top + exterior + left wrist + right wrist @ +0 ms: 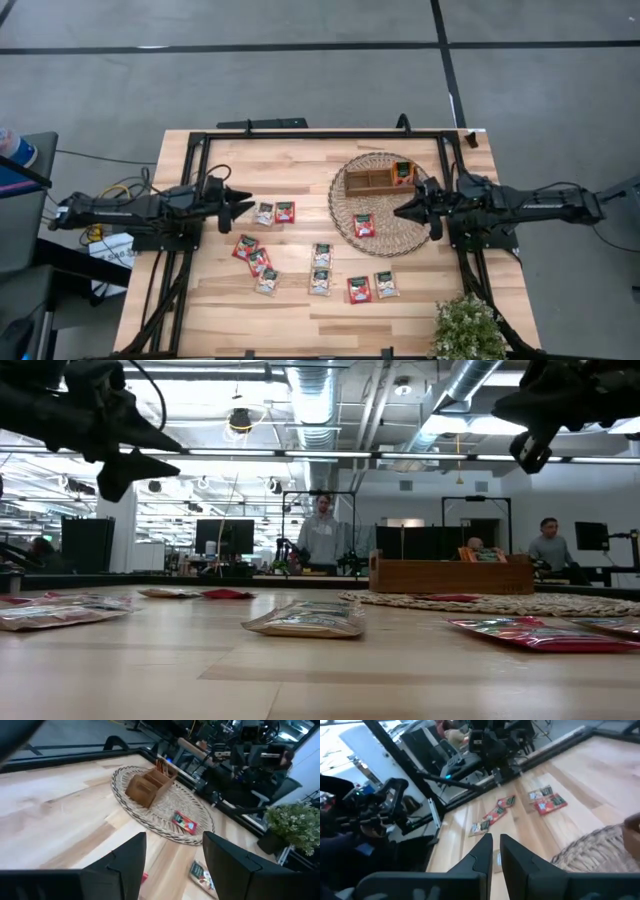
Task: Pick & Place Tea
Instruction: Put the red tea pack into the middle compartment of the brown organizer
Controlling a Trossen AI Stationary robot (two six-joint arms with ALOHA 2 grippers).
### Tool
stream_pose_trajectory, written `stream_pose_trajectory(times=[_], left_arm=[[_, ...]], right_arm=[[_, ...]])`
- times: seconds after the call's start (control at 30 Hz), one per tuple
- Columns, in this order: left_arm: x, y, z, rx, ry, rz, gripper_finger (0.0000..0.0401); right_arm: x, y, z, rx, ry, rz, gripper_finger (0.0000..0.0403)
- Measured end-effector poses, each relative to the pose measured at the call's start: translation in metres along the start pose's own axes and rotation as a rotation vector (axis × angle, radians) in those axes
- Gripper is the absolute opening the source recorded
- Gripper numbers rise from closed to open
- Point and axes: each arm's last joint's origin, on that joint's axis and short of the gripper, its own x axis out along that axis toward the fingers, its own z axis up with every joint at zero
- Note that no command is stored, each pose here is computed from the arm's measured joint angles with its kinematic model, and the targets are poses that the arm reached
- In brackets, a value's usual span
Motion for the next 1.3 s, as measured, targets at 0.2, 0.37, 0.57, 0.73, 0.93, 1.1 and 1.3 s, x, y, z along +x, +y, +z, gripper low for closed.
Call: stream_pose_trajectory(times=[0.2, 0.37, 0.57, 0.73, 0.93, 1.1, 1.3], left_arm=[[-0.003, 0.004, -0.003, -0.021, 0.018, 0.041, 0.0188], [-0.001, 0.008, -0.009, -0.045, 0.027, 0.065, 0.0188], [0.001, 0.012, -0.018, -0.080, 0.039, 0.073, 0.0188], [0.001, 0.012, -0.018, -0.070, 0.041, 0.068, 0.0188], [0.001, 0.013, -0.019, -0.068, 0.065, 0.059, 0.0188], [0.001, 0.013, -0.019, -0.067, 0.066, 0.059, 0.0188], [0.001, 0.013, -0.021, -0.062, 0.081, 0.065, 0.0188]], right_arm=[[0.011, 0.004, 0.010, -0.104, -0.090, 0.055, 0.0026], [0.027, 0.004, 0.010, -0.182, -0.099, 0.071, 0.0026], [0.041, 0.001, 0.014, -0.159, -0.157, 0.061, 0.0026], [0.047, -0.004, 0.015, -0.116, -0.158, 0.048, 0.0026], [0.057, -0.008, 0.021, 0.079, -0.043, 0.022, 0.0048], [0.072, -0.001, 0.033, 0.115, 0.225, -0.013, 0.0091], [0.095, 0.002, 0.034, 0.151, 0.587, -0.155, 0.0163]])
